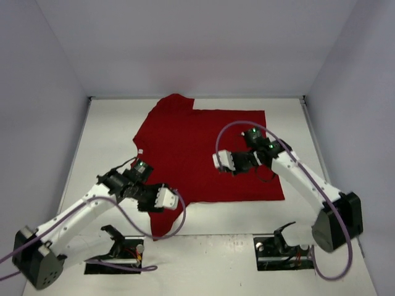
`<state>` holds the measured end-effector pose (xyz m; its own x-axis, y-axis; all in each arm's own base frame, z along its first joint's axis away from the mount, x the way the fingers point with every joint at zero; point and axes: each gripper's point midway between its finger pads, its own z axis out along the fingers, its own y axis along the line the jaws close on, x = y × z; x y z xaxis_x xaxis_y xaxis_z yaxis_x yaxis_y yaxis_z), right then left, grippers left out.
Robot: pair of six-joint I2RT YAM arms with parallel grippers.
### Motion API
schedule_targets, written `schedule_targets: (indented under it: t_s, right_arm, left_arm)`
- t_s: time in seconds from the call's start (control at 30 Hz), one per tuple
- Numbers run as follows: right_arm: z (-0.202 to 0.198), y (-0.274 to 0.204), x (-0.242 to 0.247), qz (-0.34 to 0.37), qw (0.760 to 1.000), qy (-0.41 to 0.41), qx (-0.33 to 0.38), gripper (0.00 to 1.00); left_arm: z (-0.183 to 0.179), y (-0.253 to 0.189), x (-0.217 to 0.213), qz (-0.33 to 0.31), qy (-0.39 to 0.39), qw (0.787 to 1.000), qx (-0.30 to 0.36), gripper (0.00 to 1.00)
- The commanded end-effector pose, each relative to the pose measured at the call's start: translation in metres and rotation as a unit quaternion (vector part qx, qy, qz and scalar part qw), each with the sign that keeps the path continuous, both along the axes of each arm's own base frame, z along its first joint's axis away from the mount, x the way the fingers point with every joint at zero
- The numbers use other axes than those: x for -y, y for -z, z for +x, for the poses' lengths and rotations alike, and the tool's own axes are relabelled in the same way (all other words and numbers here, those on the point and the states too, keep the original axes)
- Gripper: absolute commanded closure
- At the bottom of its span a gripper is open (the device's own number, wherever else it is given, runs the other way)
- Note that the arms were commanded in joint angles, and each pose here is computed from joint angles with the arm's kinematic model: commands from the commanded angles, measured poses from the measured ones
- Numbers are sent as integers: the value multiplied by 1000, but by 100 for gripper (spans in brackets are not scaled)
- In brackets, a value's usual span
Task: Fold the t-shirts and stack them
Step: Flatten out the tshirt, then grap the side of the flattened tshirt closest away from the robot with both arms
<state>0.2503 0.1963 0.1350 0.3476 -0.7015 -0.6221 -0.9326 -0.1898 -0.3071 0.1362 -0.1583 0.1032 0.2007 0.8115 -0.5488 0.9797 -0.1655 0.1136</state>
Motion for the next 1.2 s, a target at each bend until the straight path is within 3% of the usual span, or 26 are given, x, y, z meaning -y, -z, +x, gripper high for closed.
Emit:
schedule_targets:
  t_s: [0.0, 0.1, 0.17, 0.23, 0.33, 0.43, 0.63, 0.83, 1.1, 1.17]
  right_arm:
    - [31, 6, 2, 50, 988, 116, -91, 100]
    - [27, 22, 20, 48, 982, 142, -114, 100]
    - [21, 30, 29, 49, 978, 156, -128, 100]
    - [17, 35, 31, 45, 977, 160, -134, 100]
    - [17, 40, 34, 38, 975, 168, -140, 100]
    - [26, 49, 46, 24, 971, 188, -142, 99]
    - [48, 61, 62, 6, 965, 218, -149, 98]
    - [62, 62, 71, -4, 961, 236, -144, 97]
    - [49, 72, 87, -35, 965, 229, -125, 92]
    - [41, 80, 95, -53, 964, 229, -122, 88]
  left_arm:
    - [33, -32, 29, -32, 5, 997, 68, 62]
    - [35, -26, 33, -14, 14, 994, 107, 70]
    - [19, -18, 31, -9, 55, 995, 87, 81]
    - [9, -15, 27, -19, 129, 985, 118, 91]
    - [-13, -2, 21, -43, 206, 966, 147, 95]
    - [-27, -3, 17, -54, 286, 936, 200, 97]
    - [-38, 6, 16, -30, 370, 916, 151, 75]
    - [-42, 34, 2, 23, 493, 861, 119, 71]
    - [-50, 53, -5, 31, 531, 843, 79, 57]
    - [-52, 53, -4, 27, 530, 844, 75, 45]
